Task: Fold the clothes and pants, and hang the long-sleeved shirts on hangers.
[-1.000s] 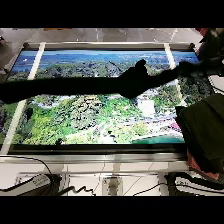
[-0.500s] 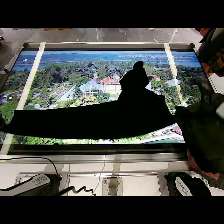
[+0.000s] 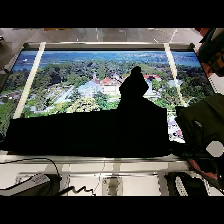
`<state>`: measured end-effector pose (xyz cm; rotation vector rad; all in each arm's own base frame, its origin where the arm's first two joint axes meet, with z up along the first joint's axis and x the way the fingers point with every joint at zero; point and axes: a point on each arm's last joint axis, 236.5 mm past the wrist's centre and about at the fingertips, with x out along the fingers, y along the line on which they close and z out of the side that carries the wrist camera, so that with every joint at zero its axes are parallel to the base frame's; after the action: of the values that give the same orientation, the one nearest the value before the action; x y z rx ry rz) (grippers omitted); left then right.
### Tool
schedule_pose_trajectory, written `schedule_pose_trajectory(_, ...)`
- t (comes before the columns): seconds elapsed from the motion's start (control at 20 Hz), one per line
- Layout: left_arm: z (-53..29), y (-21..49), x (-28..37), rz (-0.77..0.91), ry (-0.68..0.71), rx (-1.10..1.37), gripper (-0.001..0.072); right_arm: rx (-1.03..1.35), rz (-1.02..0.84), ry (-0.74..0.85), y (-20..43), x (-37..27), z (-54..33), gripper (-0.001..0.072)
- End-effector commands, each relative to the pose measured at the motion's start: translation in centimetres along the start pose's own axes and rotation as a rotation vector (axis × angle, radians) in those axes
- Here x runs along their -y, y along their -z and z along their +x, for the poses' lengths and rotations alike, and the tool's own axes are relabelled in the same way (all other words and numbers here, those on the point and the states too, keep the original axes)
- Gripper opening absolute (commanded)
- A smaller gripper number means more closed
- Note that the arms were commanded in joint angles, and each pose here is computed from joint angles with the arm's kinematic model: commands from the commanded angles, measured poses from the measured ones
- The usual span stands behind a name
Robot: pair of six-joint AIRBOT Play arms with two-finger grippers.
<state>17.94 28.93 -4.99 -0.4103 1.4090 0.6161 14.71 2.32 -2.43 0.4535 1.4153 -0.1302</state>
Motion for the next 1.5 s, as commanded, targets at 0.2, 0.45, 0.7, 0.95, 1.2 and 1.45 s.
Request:
schedule_pose_trajectory(0.2, -0.2, -3.1, 1.3, -0.003, 0.021, 0.121, 0.0702, 0.368, 0.077, -0.052, -9.0, -0.4, -0.7, 0.0558)
schedule_pose_trajectory(0.45, -4.7, -9.6, 7.8, 0.038, 0.168, 0.326, 0.07, 0.257, 0.137, -0.143, -13.3, -0.2, 2.3, 0.055)
schedule_pose_trajectory(0.7, -9.4, -12.0, 20.5, 0.183, 0.455, 0.454, 0.07, 0.258, -0.018, -0.389, -21.1, -8.3, 1.3, 0.0544)
schedule_pose_trajectory(0.95, -11.2, -8.8, 30.5, 0.381, 0.57, 0.428, 0.07, 0.321, -0.187, -0.427, -28.1, -17.8, 2.5, 0.0544)
schedule_pose_trajectory(1.2, -12.5, -4.3, 37.8, 0.567, 0.636, 0.398, 0.07, 0.348, -0.252, -0.463, -32.9, -24.8, 5.6, 0.0519)
schedule_pose_trajectory(1.45, -13.1, -1.8, 40.8, 0.652, 0.665, 0.388, 0.07, 0.352, -0.339, -0.457, -35.5, -28.8, 9.6, 0.0519)
